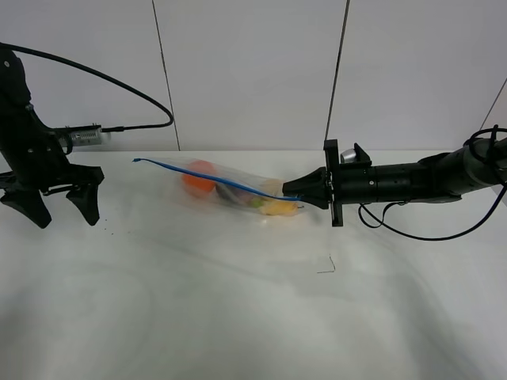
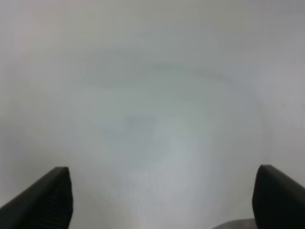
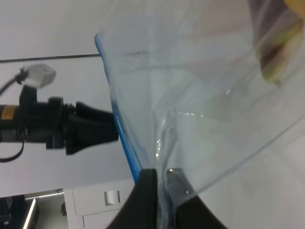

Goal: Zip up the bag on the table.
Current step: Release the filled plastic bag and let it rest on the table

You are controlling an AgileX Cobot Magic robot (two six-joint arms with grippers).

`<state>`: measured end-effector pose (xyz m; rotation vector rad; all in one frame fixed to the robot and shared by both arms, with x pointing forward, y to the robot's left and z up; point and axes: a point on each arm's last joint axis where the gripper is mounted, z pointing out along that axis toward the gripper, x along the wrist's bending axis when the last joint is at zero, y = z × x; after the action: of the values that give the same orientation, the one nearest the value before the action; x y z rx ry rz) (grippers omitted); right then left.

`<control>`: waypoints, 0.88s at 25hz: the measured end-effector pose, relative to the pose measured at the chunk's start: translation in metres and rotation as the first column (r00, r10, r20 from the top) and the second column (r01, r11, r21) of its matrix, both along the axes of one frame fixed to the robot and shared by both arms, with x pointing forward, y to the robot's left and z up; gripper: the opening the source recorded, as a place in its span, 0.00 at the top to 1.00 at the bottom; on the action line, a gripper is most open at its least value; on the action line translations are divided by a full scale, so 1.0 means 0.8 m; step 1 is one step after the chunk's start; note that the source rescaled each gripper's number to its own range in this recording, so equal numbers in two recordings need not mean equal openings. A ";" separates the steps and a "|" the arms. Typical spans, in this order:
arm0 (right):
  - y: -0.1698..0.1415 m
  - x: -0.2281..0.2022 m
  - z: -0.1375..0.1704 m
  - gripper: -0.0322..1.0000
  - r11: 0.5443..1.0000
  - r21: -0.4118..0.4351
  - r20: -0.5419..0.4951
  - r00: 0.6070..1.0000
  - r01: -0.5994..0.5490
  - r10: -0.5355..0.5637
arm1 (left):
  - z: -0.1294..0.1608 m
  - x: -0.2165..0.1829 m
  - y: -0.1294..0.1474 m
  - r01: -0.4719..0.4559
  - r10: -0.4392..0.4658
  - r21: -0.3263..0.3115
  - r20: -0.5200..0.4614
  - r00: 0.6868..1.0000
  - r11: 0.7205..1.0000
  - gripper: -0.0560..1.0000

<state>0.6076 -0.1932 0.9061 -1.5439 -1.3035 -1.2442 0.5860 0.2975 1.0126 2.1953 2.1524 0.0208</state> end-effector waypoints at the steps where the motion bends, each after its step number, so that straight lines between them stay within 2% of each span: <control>1: 0.000 0.000 0.000 0.97 1.000 0.000 0.000 1.000 0.000 0.000 | 0.000 -0.002 0.000 -0.001 0.001 0.000 -0.002 1.000 1.000 0.00; 6: 0.000 0.000 0.000 0.97 1.000 -0.001 0.000 1.000 -0.001 0.001 | 0.010 -0.038 0.000 -0.003 0.003 0.000 -0.003 1.000 1.000 0.00; 13: 0.000 0.000 0.000 0.97 1.000 -0.001 0.000 1.000 -0.001 0.001 | 0.026 -0.142 0.000 0.027 -0.027 0.002 0.017 0.999 1.000 0.00; 18: 0.000 0.000 0.000 0.97 1.000 -0.001 0.000 1.000 -0.001 0.001 | 0.019 -0.215 0.000 0.027 -0.027 0.003 0.046 0.999 1.000 0.00; 22: 0.000 0.000 0.000 0.97 1.000 -0.001 0.000 1.000 -0.001 0.001 | 0.007 -0.258 0.000 0.026 -0.026 0.006 0.110 0.994 1.000 0.00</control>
<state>0.6076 -0.1932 0.9061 -1.5437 -1.3044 -1.2436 0.3797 0.2979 1.0185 2.1696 2.0682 0.1415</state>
